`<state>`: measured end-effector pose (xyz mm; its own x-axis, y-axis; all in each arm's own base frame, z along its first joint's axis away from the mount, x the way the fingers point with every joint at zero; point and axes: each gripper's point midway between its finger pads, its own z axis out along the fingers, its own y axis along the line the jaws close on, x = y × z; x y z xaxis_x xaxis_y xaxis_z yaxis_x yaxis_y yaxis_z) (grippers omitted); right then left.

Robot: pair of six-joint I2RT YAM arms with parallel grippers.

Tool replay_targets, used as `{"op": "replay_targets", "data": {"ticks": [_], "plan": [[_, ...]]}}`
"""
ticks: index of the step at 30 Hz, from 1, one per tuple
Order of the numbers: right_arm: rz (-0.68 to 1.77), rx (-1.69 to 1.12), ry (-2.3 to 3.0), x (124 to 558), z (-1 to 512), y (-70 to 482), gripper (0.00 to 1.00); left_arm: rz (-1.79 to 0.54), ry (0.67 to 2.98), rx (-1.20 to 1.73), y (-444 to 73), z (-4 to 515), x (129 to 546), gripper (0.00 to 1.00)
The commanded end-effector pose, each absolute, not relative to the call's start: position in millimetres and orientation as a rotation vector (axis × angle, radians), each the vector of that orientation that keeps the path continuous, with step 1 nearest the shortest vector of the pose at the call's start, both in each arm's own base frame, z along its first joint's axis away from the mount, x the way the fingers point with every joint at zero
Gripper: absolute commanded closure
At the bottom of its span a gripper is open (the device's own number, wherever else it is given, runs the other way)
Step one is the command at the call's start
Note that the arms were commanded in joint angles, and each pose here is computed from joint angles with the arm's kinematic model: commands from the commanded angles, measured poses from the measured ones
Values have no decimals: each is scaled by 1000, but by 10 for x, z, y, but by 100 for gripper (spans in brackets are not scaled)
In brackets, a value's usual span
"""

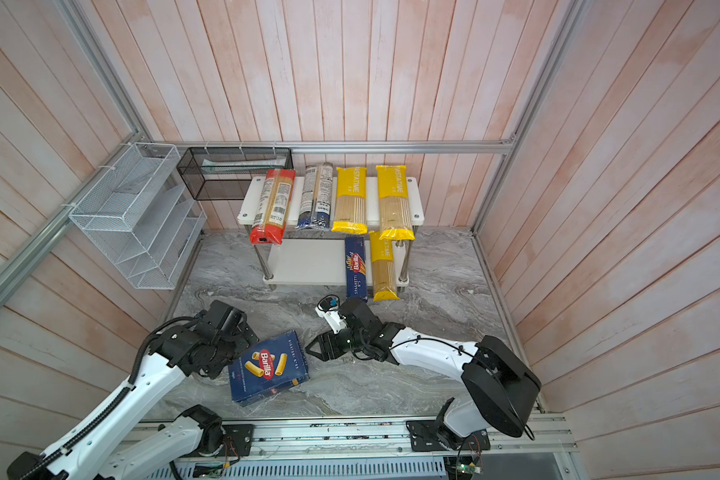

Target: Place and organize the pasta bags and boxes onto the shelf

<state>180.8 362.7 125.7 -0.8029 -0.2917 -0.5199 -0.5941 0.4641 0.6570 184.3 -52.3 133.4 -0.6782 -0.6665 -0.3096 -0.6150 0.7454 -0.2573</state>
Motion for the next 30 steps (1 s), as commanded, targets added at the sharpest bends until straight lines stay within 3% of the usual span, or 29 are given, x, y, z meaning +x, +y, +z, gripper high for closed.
{"op": "replay_targets", "data": {"ticks": [1, 11, 30], "plan": [[1321, -793, 2345, 1786, 1308, 3728, 35, -107, 2545, -1132, -316, 1187, 1551, 0], [1333, -797, 2389, 1814, 1133, 3816, 35, -249, 2360, -1134, -219, 1133, 1558, 0], [1383, -768, 2370, 1787, 1050, 4044, 35, -434, 2421, -878, -601, 1055, 1853, 0]]}}
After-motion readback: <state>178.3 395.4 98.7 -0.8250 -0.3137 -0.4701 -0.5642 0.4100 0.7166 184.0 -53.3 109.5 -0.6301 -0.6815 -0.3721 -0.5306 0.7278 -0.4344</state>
